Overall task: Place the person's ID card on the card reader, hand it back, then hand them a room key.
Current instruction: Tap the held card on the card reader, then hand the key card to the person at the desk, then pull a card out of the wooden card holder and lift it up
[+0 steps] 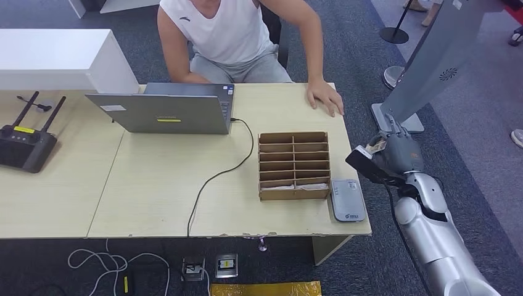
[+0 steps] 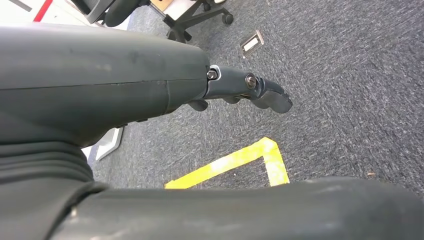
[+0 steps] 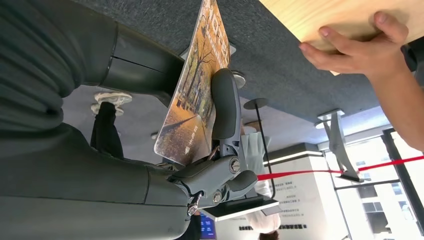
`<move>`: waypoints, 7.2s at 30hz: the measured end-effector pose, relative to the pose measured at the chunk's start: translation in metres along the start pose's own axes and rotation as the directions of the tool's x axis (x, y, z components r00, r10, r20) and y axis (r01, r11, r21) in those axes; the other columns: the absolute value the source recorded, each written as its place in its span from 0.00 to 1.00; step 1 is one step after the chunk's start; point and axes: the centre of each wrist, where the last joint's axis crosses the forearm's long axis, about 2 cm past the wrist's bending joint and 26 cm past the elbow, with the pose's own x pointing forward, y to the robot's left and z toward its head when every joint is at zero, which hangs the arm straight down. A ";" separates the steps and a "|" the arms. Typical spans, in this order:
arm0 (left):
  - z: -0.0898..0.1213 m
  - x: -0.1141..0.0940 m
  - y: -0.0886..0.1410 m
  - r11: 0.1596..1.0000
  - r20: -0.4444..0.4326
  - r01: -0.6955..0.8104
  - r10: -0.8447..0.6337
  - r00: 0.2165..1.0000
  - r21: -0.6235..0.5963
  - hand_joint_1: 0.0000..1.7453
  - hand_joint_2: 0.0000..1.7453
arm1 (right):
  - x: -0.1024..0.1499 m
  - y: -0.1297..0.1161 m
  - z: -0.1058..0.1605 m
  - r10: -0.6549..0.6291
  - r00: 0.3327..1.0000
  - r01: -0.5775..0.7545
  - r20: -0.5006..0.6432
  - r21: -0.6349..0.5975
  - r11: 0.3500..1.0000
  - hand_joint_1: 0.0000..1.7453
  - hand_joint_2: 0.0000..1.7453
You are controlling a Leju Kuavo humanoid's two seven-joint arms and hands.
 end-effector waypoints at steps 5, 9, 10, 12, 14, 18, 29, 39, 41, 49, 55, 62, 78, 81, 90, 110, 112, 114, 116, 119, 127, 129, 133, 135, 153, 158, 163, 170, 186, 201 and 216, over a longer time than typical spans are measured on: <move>0.000 -0.001 -0.001 1.000 -0.001 0.001 -0.001 1.000 -0.001 0.00 0.00 | 0.002 0.004 0.004 0.001 1.000 -0.001 0.006 0.029 1.000 1.00 1.00; 0.000 -0.001 -0.001 1.000 -0.001 0.001 -0.001 1.000 -0.001 0.00 0.00 | 0.005 0.009 0.009 -0.011 1.000 0.010 0.007 0.059 0.998 1.00 1.00; 0.000 -0.001 -0.001 1.000 -0.001 0.001 -0.001 1.000 -0.001 0.00 0.00 | 0.006 0.011 0.010 -0.014 1.000 0.014 0.006 0.065 0.998 1.00 1.00; 0.000 -0.001 -0.001 1.000 0.000 0.001 -0.001 1.000 -0.001 0.00 0.00 | 0.007 0.015 0.014 -0.022 1.000 0.021 0.005 0.077 0.997 1.00 1.00; 0.000 -0.001 -0.001 1.000 0.000 0.001 -0.001 1.000 -0.001 0.00 0.00 | 0.008 0.019 0.019 -0.030 1.000 0.030 0.005 0.085 0.996 1.00 1.00; 0.000 0.000 -0.001 1.000 -0.003 0.005 -0.005 1.000 -0.002 0.00 0.00 | 0.010 0.027 0.027 -0.047 0.999 0.047 0.001 0.099 0.994 1.00 1.00; 0.000 0.000 -0.001 1.000 -0.013 0.009 -0.009 1.000 0.001 0.00 0.00 | 0.013 0.041 0.042 -0.066 0.998 0.067 -0.009 0.148 0.987 1.00 1.00; 0.000 0.000 -0.001 1.000 -0.017 0.011 -0.011 1.000 -0.003 0.00 0.00 | 0.013 0.053 0.056 -0.078 0.997 0.081 -0.023 0.197 0.977 1.00 1.00; 0.001 0.000 -0.001 1.000 -0.022 0.009 -0.009 1.000 -0.003 0.00 0.00 | 0.013 0.054 0.057 -0.084 0.996 0.087 -0.026 0.201 0.976 1.00 1.00; 0.001 0.000 -0.001 1.000 -0.030 0.008 -0.009 1.000 -0.004 0.00 0.00 | 0.010 0.065 0.066 -0.102 0.994 0.110 -0.049 0.210 0.972 1.00 1.00; 0.000 0.002 0.000 1.000 -0.031 0.007 -0.007 0.999 -0.001 0.00 0.00 | 0.010 0.070 0.069 -0.109 0.992 0.119 -0.059 0.218 0.969 1.00 1.00; 0.000 0.003 0.000 1.000 -0.033 0.007 -0.007 0.999 -0.002 0.00 0.00 | 0.010 0.073 0.071 -0.112 0.991 0.125 -0.070 0.229 0.965 1.00 1.00; 0.000 0.003 0.000 1.000 -0.031 0.012 -0.012 0.999 -0.008 0.00 0.00 | 0.011 0.069 0.055 -0.124 0.991 0.134 -0.058 0.231 0.964 1.00 1.00; 0.000 0.003 0.000 1.000 -0.029 0.013 -0.014 0.999 -0.008 0.00 0.00 | 0.011 0.067 0.050 -0.121 0.992 0.128 -0.045 0.225 0.966 1.00 1.00; 0.000 0.003 0.000 1.000 0.010 0.027 -0.027 1.000 -0.008 0.00 0.00 | 0.014 0.017 -0.011 -0.043 0.998 0.039 0.044 0.081 0.996 1.00 1.00; 0.000 0.004 -0.001 0.997 0.045 0.067 -0.066 0.997 -0.025 0.00 0.00 | 0.065 -0.121 -0.141 0.243 0.933 -0.155 0.263 -0.316 0.936 1.00 1.00; 0.000 0.004 -0.001 0.997 0.046 0.069 -0.068 0.997 -0.025 0.00 0.00 | 0.073 -0.127 -0.149 0.249 0.928 -0.149 0.277 -0.336 0.930 1.00 1.00; 0.000 0.004 -0.001 0.997 0.048 0.071 -0.070 0.996 -0.024 0.00 0.00 | 0.082 -0.132 -0.156 0.251 0.924 -0.141 0.288 -0.354 0.925 1.00 1.00; 0.000 0.004 -0.001 0.997 0.050 0.074 -0.073 0.996 -0.025 0.00 0.00 | 0.090 -0.139 -0.164 0.255 0.921 -0.138 0.295 -0.365 0.921 1.00 1.00; 0.000 0.004 -0.001 0.997 0.052 0.078 -0.076 0.996 -0.025 0.00 0.00 | 0.100 -0.145 -0.173 0.259 0.917 -0.138 0.305 -0.365 0.921 1.00 1.00; 0.000 0.009 -0.001 0.996 0.050 0.081 -0.079 0.996 -0.025 0.00 0.00 | 0.121 -0.146 -0.186 0.250 0.911 -0.139 0.329 -0.326 0.935 1.00 1.00; 0.000 0.010 -0.001 0.996 0.047 0.081 -0.079 0.996 -0.026 0.00 0.00 | 0.126 -0.142 -0.187 0.246 0.909 -0.143 0.337 -0.302 0.942 1.00 1.00; 0.000 0.013 -0.001 0.996 0.043 0.082 -0.080 0.996 -0.029 0.00 0.00 | 0.136 -0.137 -0.189 0.242 0.906 -0.154 0.347 -0.263 0.952 1.00 1.00; 0.000 0.014 -0.001 0.996 0.043 0.082 -0.080 0.996 -0.030 0.00 0.00 | 0.138 -0.135 -0.189 0.242 0.905 -0.159 0.349 -0.251 0.955 1.00 1.00; 0.001 0.015 -0.002 0.995 0.038 0.089 -0.087 0.995 -0.038 0.00 0.00 | 0.142 -0.114 -0.186 0.206 0.916 -0.160 0.344 -0.156 0.975 0.79 1.00; 0.001 0.016 -0.003 0.995 0.035 0.091 -0.089 0.995 -0.040 0.00 0.00 | 0.139 -0.107 -0.184 0.195 0.921 -0.158 0.337 -0.135 0.978 0.00 1.00; 0.002 0.017 -0.004 0.995 0.038 0.093 -0.092 0.995 -0.040 0.00 0.00 | 0.136 -0.099 -0.180 0.192 0.928 -0.155 0.320 -0.139 0.978 0.00 1.00; 0.002 0.017 -0.005 0.995 0.039 0.092 -0.091 0.995 -0.038 0.00 0.00 | 0.134 -0.098 -0.179 0.176 0.934 -0.129 0.309 -0.167 0.978 0.00 1.00; 0.000 0.011 0.000 0.997 0.046 0.069 -0.067 0.997 -0.034 0.00 0.00 | 0.136 -0.102 -0.174 -0.479 0.801 0.543 0.358 -0.098 0.834 0.00 1.00; -0.003 0.004 0.005 0.996 0.036 0.071 -0.069 0.997 -0.045 0.00 0.00 | 0.116 -0.088 -0.083 -0.936 0.210 0.924 0.283 0.255 0.285 0.00 1.00; -0.003 0.003 0.004 0.995 0.042 0.079 -0.077 0.996 -0.067 0.00 0.00 | 0.090 -0.093 -0.020 -0.940 0.224 0.877 0.257 0.368 0.309 0.00 1.00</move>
